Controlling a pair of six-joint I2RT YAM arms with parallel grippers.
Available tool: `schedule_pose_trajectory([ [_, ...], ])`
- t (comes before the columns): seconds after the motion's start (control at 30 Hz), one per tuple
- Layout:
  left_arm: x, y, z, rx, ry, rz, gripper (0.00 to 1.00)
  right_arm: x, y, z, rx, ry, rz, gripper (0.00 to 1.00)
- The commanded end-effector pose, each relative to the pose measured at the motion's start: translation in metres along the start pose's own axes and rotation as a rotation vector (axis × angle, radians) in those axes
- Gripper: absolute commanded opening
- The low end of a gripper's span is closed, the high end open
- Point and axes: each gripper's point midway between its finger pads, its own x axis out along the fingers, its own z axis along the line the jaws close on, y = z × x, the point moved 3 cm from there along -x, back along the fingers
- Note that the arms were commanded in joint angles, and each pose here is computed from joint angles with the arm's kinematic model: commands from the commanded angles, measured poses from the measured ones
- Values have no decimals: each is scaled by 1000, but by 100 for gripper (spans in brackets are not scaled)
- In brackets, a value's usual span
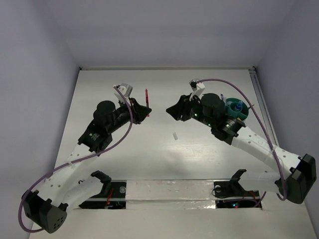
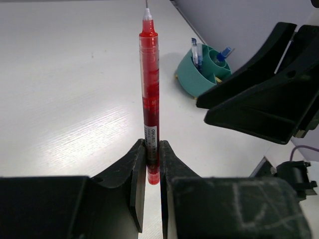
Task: Sort the stationery into containers
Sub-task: Close the pen cap on the pen.
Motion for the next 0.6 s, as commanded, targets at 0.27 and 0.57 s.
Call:
schedule_pose_trajectory([
  [0.27,-26,-17,6,140,-79,-71,0,-8,97,-86,-25,336,467,0],
  [0.57,-33,-20,4,146,-80,-89,0,29,137,-118,-56,429,699,49],
])
